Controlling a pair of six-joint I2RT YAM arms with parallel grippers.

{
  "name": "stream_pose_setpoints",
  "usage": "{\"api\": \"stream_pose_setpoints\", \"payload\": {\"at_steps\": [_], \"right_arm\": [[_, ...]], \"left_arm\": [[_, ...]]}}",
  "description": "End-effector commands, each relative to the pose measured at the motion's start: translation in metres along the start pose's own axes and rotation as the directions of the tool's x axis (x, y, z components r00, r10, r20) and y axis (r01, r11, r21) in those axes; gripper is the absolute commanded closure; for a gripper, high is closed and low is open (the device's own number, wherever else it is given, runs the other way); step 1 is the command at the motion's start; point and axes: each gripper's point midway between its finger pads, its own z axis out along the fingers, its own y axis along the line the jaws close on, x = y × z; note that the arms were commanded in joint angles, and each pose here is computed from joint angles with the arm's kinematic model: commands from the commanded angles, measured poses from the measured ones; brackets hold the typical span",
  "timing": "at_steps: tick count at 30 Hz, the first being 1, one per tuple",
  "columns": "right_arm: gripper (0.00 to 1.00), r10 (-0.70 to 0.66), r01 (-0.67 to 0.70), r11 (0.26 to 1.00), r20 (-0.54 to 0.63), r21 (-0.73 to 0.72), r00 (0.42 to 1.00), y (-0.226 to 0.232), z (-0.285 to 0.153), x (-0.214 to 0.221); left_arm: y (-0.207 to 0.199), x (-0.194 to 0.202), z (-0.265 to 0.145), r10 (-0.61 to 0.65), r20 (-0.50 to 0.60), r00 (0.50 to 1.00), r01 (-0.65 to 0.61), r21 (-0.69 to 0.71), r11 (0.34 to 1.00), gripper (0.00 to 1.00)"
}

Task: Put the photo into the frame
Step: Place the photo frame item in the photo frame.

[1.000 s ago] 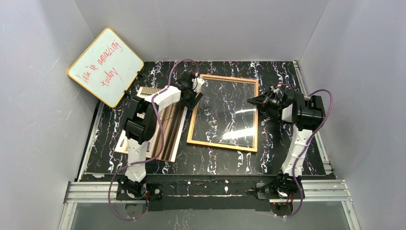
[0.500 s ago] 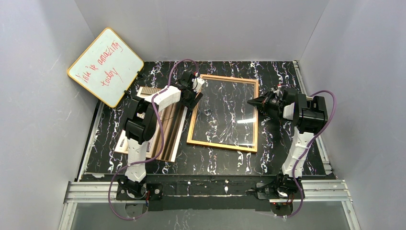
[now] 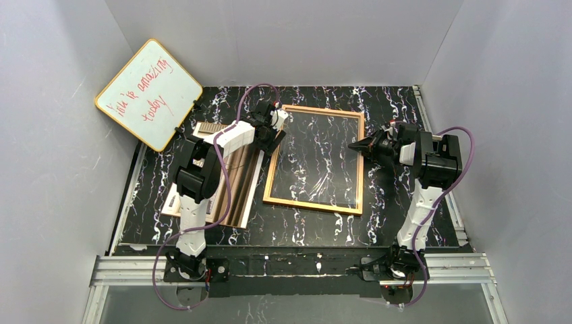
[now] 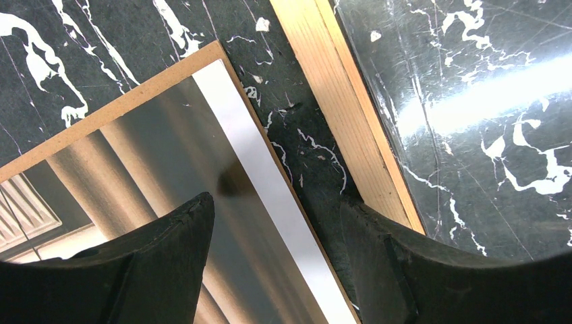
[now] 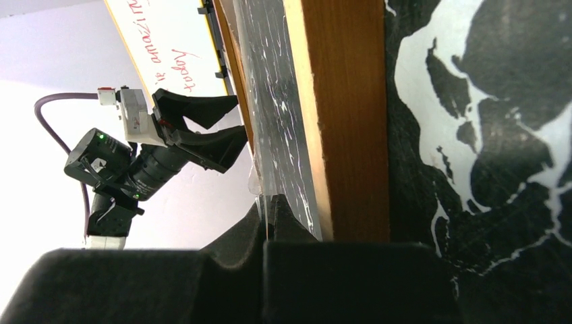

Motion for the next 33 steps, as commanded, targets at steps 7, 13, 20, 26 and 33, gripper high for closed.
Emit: {"api": "stream_pose_setpoints", "payload": {"at_steps": [7, 13, 20, 26, 33], "right_arm": [[0.99, -0.081, 0.074, 0.994, -0.088, -0.077, 0.993, 0.035, -0.004, 0.021], [0.99, -0.084, 0.074, 0.991, -0.092, -0.11, 0.992, 0.046, -0.007, 0.025], [0.99, -0.112, 0.099, 0.971, -0.05, -0.219, 0.992, 0.093, -0.02, 0.028], [0.99, -0.107, 0.1, 0.953, -0.007, -0.287, 0.994, 0.129, -0.026, 0.035], [0.99, -0.153, 0.143, 0.945, -0.014, -0.294, 0.988, 0.155, -0.024, 0.044]], "left_arm": [[-0.026, 0.026, 0.008, 0.016, -0.085, 0.996, -0.01, 0.073, 0.997, 0.33], [-0.026, 0.028, 0.008, 0.013, -0.086, 0.996, -0.007, 0.069, 0.998, 0.33], [-0.024, 0.027, 0.006, -0.002, -0.08, 0.997, 0.007, 0.066, 0.998, 0.34], [-0.023, 0.012, -0.005, -0.104, -0.051, 0.993, 0.11, 0.145, 0.983, 0.34], [-0.007, -0.003, -0.023, -0.183, -0.011, 0.983, 0.182, 0.171, 0.968, 0.34]]}}
